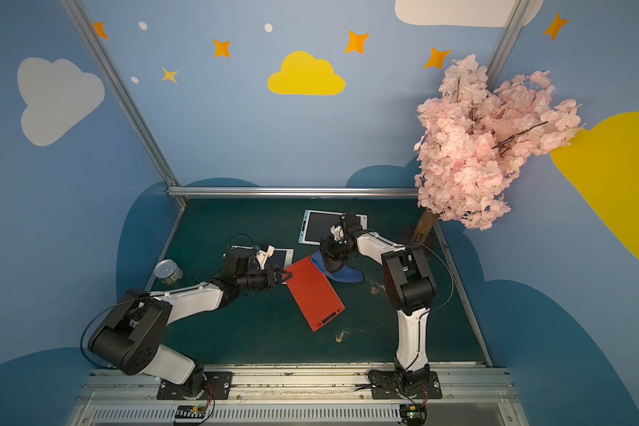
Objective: Wipe the drawing tablet
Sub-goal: Wipe the dirt from the drawing tablet.
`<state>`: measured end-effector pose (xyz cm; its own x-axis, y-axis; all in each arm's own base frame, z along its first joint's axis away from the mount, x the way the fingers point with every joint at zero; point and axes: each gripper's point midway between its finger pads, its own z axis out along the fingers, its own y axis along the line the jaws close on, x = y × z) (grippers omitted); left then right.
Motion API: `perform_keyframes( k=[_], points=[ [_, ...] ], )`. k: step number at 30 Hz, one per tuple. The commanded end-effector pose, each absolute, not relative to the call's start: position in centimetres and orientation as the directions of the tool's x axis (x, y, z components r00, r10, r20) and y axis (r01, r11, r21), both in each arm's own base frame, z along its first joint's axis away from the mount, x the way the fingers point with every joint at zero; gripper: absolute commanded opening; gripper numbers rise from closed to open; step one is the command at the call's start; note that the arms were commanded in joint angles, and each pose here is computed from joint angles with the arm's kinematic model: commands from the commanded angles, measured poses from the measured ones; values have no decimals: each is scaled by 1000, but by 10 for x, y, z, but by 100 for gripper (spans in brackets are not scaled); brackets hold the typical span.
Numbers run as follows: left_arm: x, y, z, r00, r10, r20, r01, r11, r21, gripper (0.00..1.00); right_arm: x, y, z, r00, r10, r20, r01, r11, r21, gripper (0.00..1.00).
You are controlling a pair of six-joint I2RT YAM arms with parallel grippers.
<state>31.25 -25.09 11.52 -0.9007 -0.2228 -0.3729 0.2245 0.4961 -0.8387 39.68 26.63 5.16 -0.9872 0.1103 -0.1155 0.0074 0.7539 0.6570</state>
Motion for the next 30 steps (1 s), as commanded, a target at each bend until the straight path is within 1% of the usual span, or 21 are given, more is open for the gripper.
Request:
perform_keyframes(
  k=[1, 4, 6, 10, 12, 14, 17, 19, 22, 24, 26, 28, 30],
  points=[
    [326, -249, 139, -843, -240, -481, 321, 493, -809, 3, 386, 255, 84, -982, 83, -169, -45, 769, 638, 0],
    [326, -249, 140, -841, -238, -486, 326, 493, -806, 3, 380, 242, 123, -970, 83, -230, -88, 760, 644, 0],
    [326, -250, 141, -838, -239, -490, 333, 488, -807, 3, 372, 227, 157, -953, 90, -290, -121, 763, 635, 0],
    [321, -253, 158, -809, -248, -533, 400, 433, -808, 3, 351, 184, 225, -895, 133, -426, -162, 792, 588, 0],
    [316, -252, 171, -784, -257, -565, 445, 401, -800, 3, 337, 154, 252, -855, 189, -483, -129, 824, 552, 0],
    [311, -252, 183, -752, -262, -604, 492, 386, -780, 3, 323, 120, 266, -799, 268, -539, -45, 866, 498, 0],
    [307, -253, 206, -696, -275, -663, 549, 390, -739, 3, 300, 77, 284, -669, 307, -677, 8, 914, 407, 0],
    [305, -259, 228, -653, -263, -711, 590, 412, -694, 3, 282, 56, 290, -609, 330, -721, 56, 925, 377, 0],
    [304, -271, 262, -548, -180, -817, 655, 514, -553, 3, 260, 39, 290, -587, 324, -742, 99, 938, 332, 0],
    [313, -268, 281, -468, -153, -870, 643, 617, -454, 3, 250, 34, 284, -589, 321, -742, 115, 942, 316, 0],
    [327, -263, 299, -353, -100, -930, 621, 719, -313, 3, 244, 31, 276, -589, 328, -739, 127, 940, 317, 0],
    [335, -269, 317, -219, 5, -976, 670, 728, -146, 3, 239, 33, 267, -594, 341, -728, 125, 934, 335, 0],
    [333, -285, 324, -39, 160, -986, 757, 649, 75, 3, 235, 36, 261, -600, 351, -719, 118, 928, 354, 0]
  ],
)
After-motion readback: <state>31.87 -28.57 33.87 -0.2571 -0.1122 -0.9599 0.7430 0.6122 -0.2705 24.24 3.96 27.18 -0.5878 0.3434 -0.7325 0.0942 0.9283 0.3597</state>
